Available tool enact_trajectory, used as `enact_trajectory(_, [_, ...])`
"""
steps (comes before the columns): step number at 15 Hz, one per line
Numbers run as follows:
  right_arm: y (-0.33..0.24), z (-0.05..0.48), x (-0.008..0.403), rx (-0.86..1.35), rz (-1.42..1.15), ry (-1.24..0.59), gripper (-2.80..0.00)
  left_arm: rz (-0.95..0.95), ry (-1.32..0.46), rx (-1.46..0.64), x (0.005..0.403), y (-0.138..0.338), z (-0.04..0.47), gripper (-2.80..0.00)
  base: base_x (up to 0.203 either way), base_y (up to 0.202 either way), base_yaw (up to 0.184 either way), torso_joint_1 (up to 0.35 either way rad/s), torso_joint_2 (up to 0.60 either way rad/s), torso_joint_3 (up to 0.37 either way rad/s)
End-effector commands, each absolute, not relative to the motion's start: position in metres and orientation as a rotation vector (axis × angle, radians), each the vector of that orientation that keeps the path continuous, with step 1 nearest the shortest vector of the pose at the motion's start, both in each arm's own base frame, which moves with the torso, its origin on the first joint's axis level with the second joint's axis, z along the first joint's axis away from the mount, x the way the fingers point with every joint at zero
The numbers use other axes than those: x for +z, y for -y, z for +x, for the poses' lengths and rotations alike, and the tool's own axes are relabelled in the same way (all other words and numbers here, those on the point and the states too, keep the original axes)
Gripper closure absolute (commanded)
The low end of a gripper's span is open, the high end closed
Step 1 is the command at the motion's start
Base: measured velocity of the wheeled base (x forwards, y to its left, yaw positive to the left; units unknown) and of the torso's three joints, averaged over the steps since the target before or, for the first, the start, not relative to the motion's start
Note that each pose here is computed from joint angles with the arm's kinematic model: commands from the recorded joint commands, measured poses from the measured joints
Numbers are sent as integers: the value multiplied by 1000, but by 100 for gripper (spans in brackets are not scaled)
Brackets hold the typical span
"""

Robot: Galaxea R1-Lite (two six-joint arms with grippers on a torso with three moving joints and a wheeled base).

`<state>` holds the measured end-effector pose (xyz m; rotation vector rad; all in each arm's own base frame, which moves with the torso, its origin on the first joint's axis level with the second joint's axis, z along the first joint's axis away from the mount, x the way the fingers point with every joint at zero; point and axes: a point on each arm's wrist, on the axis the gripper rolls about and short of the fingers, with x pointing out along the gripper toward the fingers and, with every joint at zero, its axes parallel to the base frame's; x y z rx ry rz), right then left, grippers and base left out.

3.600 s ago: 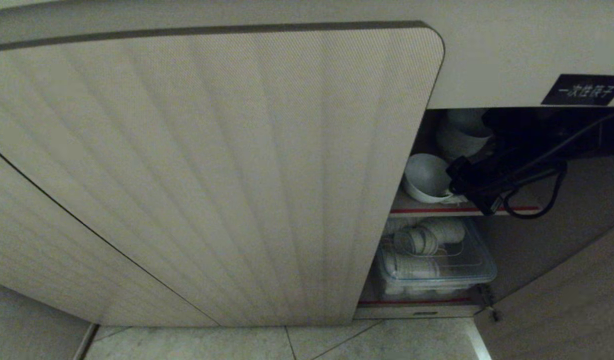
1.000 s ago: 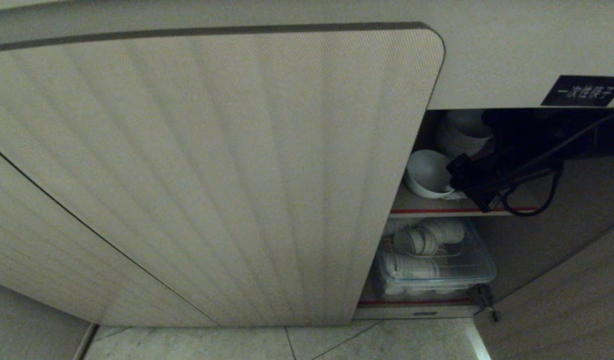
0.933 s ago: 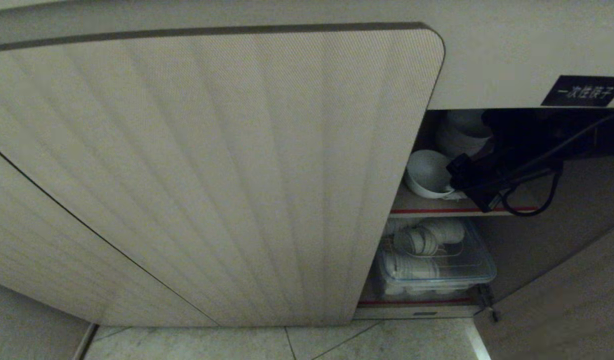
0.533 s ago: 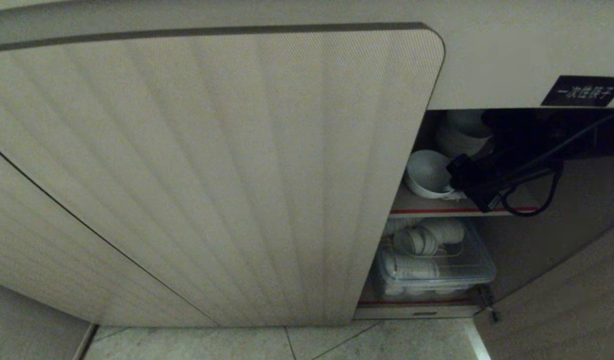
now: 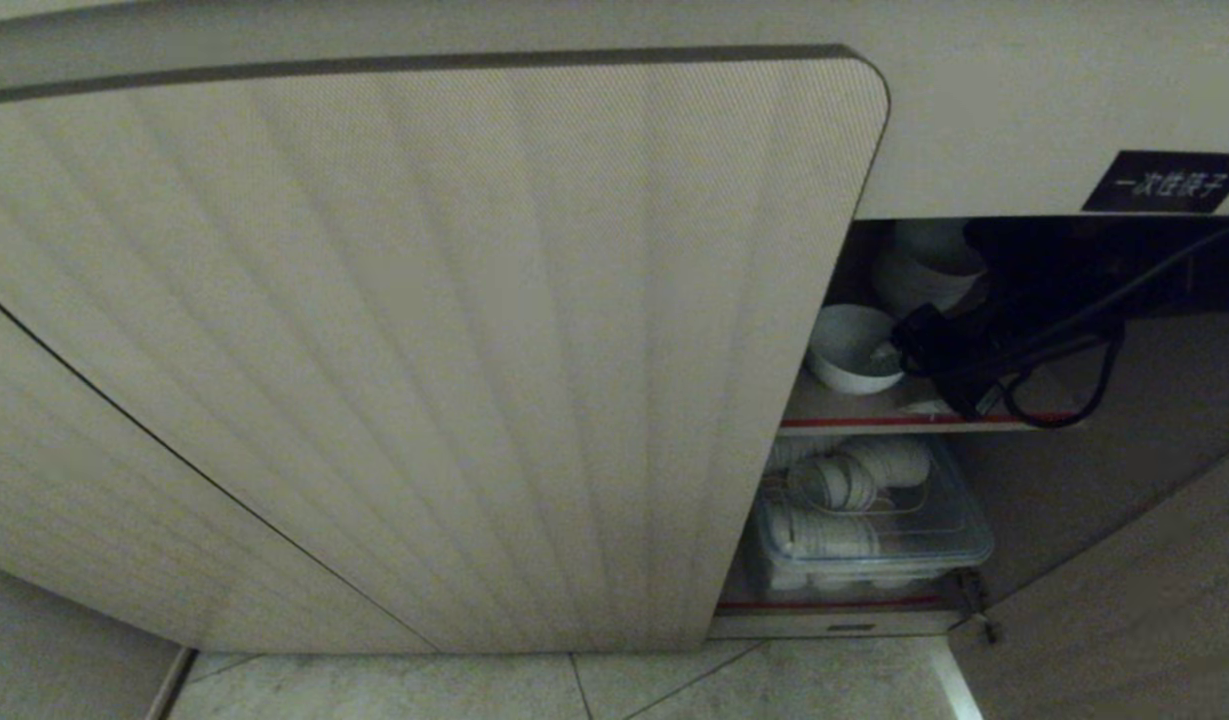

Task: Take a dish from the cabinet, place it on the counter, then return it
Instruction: Put it back into the cabinet

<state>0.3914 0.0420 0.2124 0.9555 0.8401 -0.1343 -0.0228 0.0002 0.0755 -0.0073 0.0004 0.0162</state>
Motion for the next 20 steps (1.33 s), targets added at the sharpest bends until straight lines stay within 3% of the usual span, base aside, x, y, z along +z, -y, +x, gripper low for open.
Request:
enact_trajectory(1, [-42, 392, 212, -142, 958, -833, -280, -8, 0, 17, 75, 0, -23, 0, 0, 0, 0, 0, 0, 0])
enact_trajectory(20, [-50, 390, 215, -113, 772, -620, -280, -8, 0, 17, 75, 0, -23, 0, 0, 0, 0, 0, 0, 0])
